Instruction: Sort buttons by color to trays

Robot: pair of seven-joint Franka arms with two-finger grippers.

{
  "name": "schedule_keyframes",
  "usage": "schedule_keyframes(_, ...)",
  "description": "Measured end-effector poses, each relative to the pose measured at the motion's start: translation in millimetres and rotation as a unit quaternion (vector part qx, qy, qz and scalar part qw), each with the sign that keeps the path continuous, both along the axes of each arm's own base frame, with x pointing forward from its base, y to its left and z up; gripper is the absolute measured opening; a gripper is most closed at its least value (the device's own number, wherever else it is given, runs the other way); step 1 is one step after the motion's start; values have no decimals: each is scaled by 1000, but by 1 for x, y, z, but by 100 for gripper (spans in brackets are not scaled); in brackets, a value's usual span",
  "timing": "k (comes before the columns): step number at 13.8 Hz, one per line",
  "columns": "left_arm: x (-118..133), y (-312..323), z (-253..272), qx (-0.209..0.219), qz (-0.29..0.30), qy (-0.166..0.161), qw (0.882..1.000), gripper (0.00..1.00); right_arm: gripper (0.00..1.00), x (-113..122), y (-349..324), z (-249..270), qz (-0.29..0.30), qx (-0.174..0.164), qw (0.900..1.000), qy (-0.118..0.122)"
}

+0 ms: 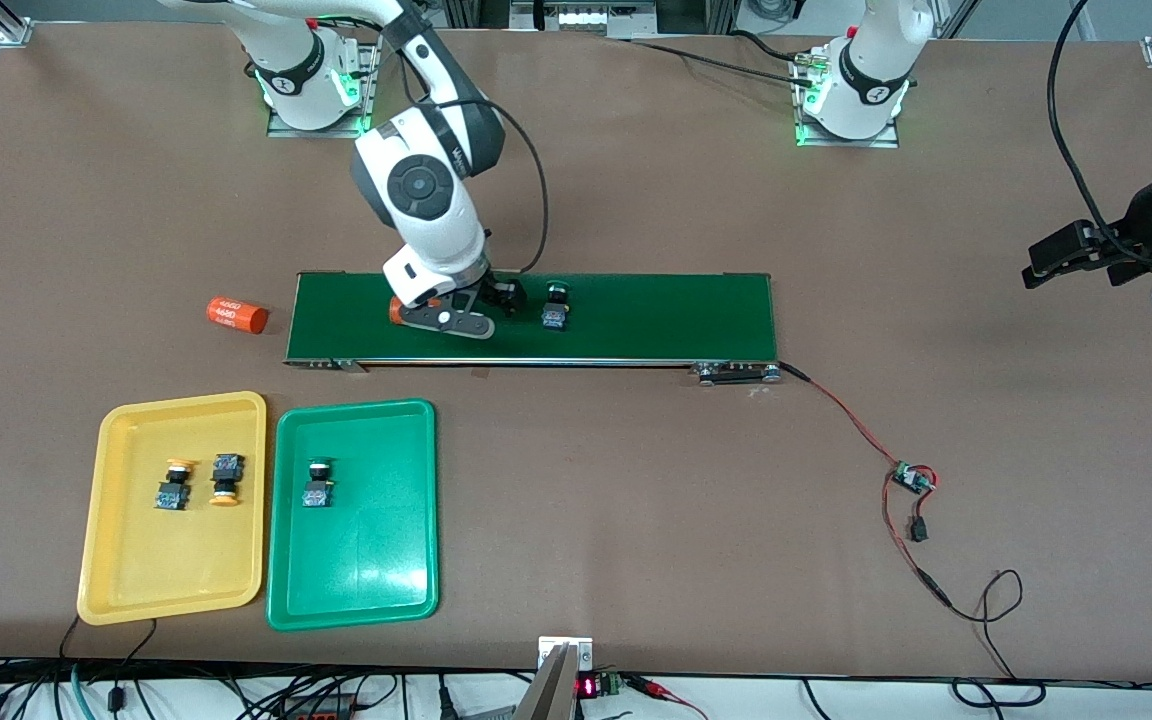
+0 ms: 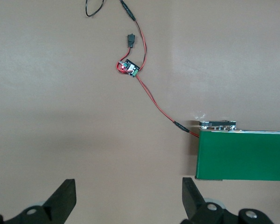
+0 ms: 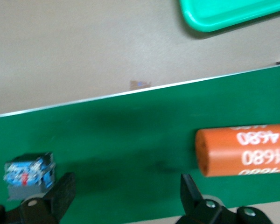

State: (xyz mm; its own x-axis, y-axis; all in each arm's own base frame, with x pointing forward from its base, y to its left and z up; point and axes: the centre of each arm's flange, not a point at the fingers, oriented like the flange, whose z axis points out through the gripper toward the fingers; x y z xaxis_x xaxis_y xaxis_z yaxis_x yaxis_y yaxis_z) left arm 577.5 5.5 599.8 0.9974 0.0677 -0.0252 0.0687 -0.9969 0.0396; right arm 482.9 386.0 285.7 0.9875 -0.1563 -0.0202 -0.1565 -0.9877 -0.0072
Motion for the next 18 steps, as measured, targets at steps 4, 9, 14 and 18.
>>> schedule_keyframes(4, 0, 1, 0, 0, 1, 0, 1000, 100, 100, -14, 16, -1, 19, -1, 1000, 0)
schedule_keyframes(9, 0, 2, 0, 0, 2, 0, 1000, 100, 100, -16, 21, -7, 26, -2, 1000, -2)
schedule_keyframes(14, 0, 0, 0, 0, 0, 0, 1000, 100, 100, -16, 24, -7, 29, 4, 1000, -10)
schedule_keyframes(18, 0, 0, 0, 0, 0, 0, 1000, 100, 100, -16, 24, -13, 30, 2, 1000, -8)
